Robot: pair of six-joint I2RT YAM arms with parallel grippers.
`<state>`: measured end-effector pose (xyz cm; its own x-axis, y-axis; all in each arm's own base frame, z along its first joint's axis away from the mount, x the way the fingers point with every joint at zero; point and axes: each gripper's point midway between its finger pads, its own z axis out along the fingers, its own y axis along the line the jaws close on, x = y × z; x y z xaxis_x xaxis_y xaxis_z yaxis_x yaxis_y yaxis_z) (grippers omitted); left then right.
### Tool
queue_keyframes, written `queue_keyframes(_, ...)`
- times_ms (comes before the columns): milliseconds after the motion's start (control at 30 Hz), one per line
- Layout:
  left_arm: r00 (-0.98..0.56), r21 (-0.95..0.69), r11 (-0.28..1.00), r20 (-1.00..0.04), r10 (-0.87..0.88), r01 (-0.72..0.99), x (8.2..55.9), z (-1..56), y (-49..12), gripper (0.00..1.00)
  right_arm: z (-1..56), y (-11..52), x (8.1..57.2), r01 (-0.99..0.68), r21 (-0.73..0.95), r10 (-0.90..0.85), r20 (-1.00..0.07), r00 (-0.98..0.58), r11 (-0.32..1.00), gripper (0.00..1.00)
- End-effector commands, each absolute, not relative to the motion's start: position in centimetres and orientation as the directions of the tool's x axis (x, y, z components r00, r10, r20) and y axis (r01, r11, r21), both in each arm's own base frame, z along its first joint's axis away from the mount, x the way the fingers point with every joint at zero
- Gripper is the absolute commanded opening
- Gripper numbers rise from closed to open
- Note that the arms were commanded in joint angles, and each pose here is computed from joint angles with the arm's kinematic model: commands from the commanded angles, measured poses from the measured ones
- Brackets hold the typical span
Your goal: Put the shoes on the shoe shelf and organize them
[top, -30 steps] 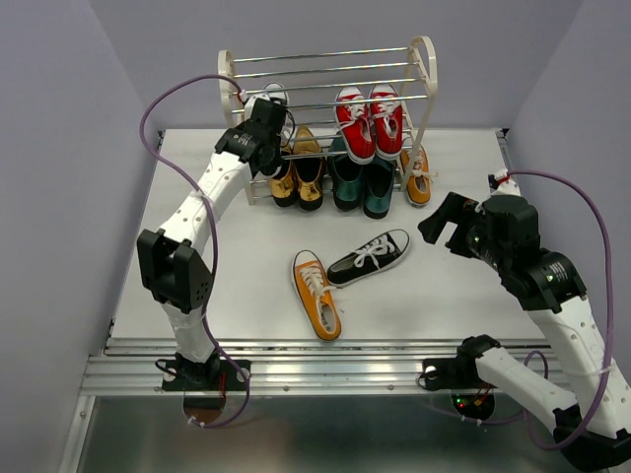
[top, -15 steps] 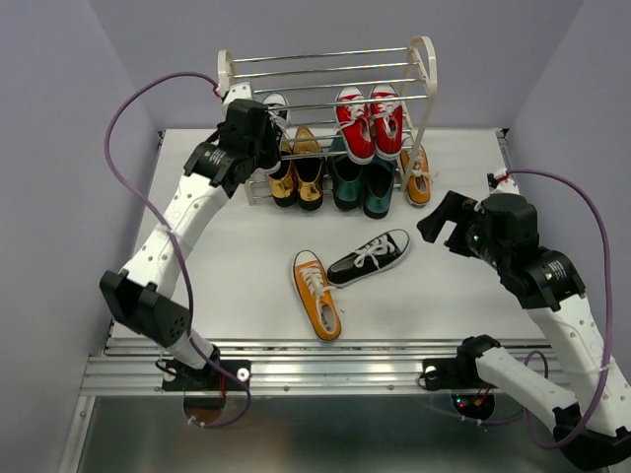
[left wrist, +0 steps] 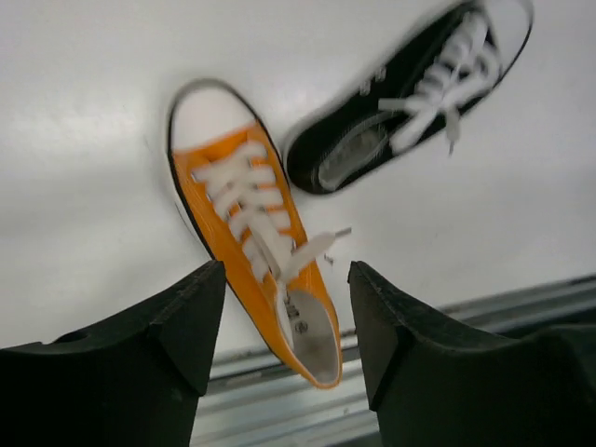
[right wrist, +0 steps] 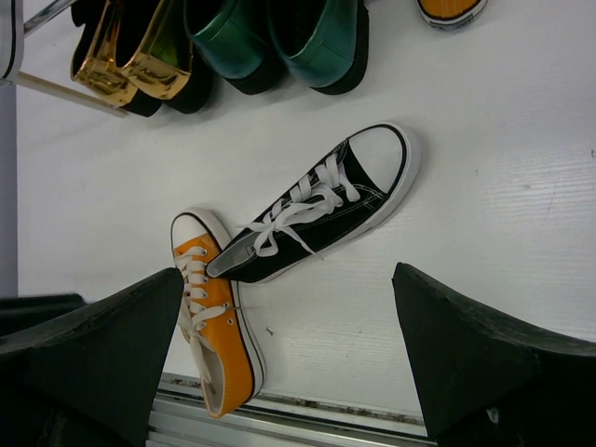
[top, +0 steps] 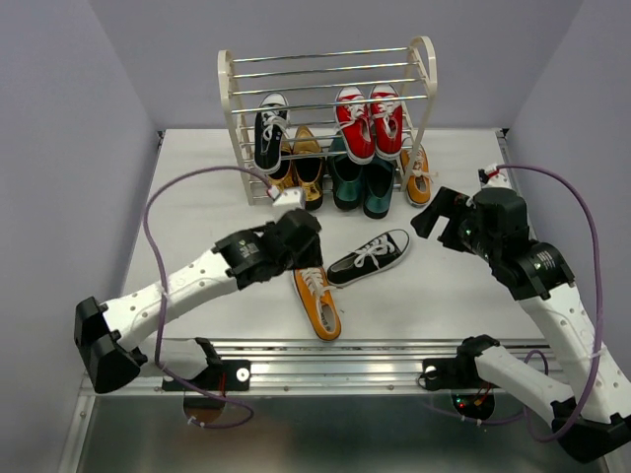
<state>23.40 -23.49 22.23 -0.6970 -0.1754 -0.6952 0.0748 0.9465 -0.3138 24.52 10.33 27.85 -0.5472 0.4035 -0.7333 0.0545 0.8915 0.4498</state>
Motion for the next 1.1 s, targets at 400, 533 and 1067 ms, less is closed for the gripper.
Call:
queue_keyframes(400, -0.911, -0.293, 0.949, -0.350, -0.216, -0.113, 10.2, 6.8, -27.4, 0.68, 28.1, 11.1, 25.3, 0.017, 0.472, 0.407, -0.741, -0.534, 0.881, 1.00)
queue_keyframes(533, -0.912, -0.274, 0.955, -0.351, -0.212, -0.116, 10.2, 4.9, -27.0, 0.63, 27.9, 11.2, 25.4, 0.015, 0.475, 0.408, -0.740, -0.535, 0.880, 1.00)
queue_keyframes(1067, -0.797, -0.182, 0.960, -0.536, -0.277, -0.211, 15.4, 7.5, -19.1, 0.00, 27.8, 11.3, 24.9, 0.002, 0.490, 0.415, -0.736, -0.535, 0.872, 1.00)
